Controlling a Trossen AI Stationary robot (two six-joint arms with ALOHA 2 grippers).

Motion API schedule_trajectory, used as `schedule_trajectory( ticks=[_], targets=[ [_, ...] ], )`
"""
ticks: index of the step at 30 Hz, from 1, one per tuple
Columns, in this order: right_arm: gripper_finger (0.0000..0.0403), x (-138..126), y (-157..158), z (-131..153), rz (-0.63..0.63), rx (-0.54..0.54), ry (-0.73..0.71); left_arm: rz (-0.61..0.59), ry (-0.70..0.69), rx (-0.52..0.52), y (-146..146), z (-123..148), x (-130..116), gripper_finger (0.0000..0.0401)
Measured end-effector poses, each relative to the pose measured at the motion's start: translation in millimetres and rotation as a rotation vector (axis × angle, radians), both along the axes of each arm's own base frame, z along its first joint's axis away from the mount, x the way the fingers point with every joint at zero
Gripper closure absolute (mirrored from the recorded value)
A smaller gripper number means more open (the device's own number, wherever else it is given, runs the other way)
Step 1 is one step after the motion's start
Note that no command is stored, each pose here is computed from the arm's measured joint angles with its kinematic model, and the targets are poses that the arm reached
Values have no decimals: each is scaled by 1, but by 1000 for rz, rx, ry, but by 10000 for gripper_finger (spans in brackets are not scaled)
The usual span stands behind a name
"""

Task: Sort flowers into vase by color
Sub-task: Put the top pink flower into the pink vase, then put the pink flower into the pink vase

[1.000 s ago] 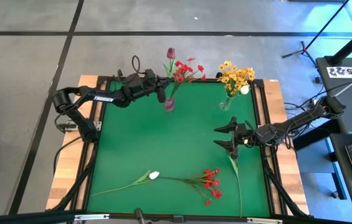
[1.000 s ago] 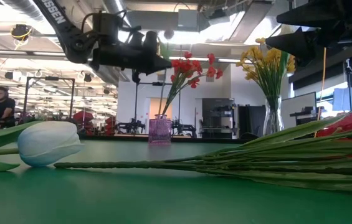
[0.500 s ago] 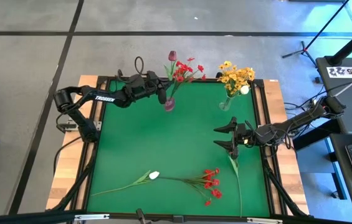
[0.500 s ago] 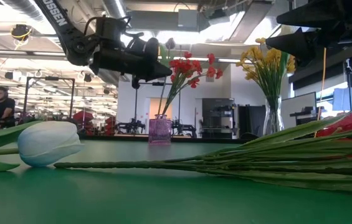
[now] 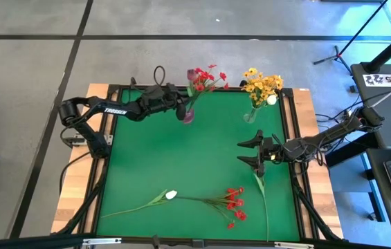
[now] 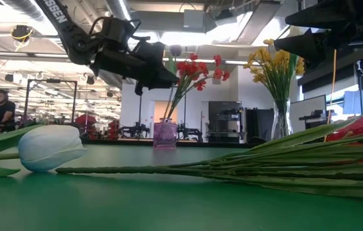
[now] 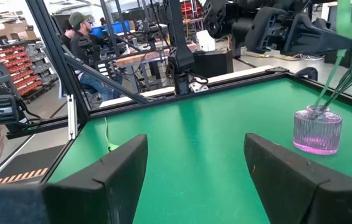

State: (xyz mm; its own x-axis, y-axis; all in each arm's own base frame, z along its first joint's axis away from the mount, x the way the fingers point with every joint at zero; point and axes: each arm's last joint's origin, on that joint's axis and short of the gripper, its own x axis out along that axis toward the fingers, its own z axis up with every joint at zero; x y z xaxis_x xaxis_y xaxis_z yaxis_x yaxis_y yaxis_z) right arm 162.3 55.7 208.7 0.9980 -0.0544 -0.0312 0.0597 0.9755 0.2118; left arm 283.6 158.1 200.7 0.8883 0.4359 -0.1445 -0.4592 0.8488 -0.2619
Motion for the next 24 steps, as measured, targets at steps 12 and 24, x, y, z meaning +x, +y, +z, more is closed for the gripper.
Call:
schedule_trajectory(
  ticks=[12, 24],
  targets=[
    [139, 0, 1, -1, 31, 7, 5, 31, 184, -44, -7, 3, -15, 239],
    [139, 0, 1, -3, 19, 26, 26, 39, 283, -53, -32, 31, -39, 224]
  ],
)
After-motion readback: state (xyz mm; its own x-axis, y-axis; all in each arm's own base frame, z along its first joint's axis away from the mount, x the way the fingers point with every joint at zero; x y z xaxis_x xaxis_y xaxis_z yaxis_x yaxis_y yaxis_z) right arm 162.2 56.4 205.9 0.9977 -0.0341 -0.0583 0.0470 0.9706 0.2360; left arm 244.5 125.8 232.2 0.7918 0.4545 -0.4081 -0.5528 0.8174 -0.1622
